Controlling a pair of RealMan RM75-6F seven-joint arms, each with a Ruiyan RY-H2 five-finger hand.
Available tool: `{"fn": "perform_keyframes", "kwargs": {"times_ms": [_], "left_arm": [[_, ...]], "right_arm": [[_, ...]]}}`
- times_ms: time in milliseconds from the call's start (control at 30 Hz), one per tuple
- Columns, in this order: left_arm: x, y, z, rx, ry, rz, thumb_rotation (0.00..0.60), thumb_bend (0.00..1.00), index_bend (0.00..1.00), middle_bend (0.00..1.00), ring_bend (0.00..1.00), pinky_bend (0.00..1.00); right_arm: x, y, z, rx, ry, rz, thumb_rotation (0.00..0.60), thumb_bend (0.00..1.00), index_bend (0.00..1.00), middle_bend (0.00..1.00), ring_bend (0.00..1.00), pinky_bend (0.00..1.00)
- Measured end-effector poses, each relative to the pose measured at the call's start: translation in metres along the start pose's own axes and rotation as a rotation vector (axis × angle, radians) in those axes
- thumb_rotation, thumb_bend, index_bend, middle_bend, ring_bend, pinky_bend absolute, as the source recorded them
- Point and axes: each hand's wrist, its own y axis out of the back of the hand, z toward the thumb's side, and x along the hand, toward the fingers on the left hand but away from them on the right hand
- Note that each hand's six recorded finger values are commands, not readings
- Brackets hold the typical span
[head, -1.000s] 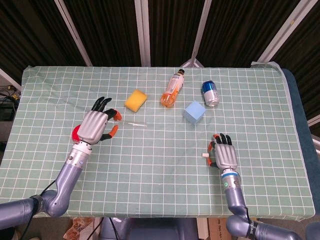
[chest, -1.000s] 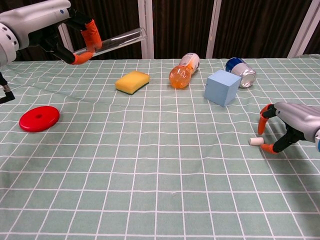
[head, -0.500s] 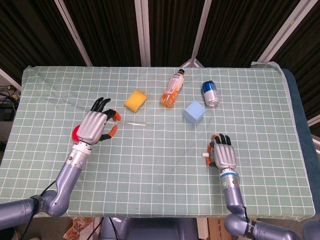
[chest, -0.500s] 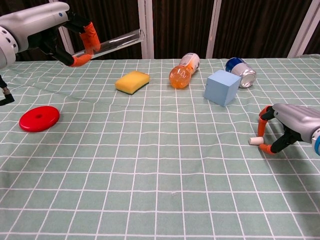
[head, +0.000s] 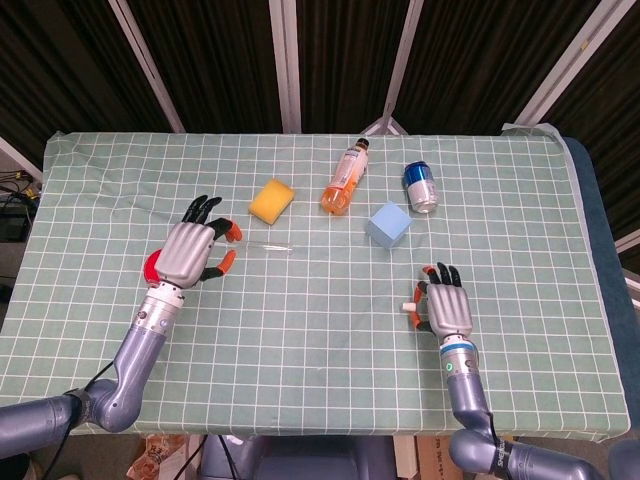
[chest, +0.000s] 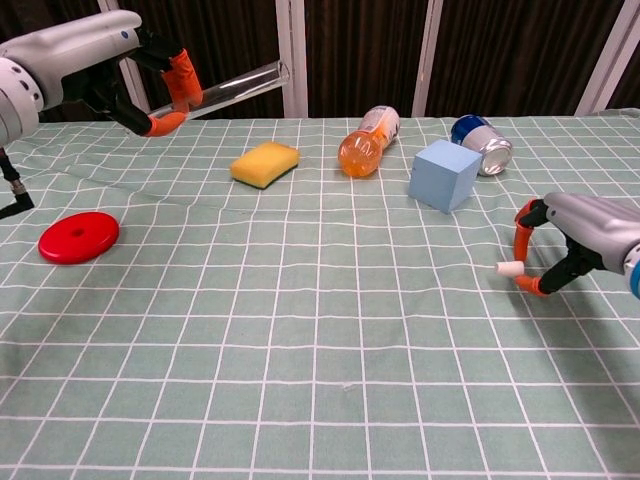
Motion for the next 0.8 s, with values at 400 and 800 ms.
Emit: {"fn": "perform_keyframes", "kwargs": {"times_ms": [400, 800], "left_arm": [[0.020, -0.046, 0.019, -0.140, 0.041, -0.012, 0.600, 0.67, 0.50, 0.50, 0.09, 0.00], [0.030, -0.091, 0.045, -0.166, 0.089, -0.042, 0.600, 0.67, 0.50, 0.50, 0.09, 0.00]], "right_arm": [[-0.010, 0.080, 0.001, 0.036, 0.061, -0.168, 0.600, 0.42, 0.61, 0.19, 0.00, 0.00], [-0.011, 0.146, 0.031, 0.219, 0.226, -0.396, 0.600, 0.42, 0.61, 0.19, 0.00, 0.00]]}}
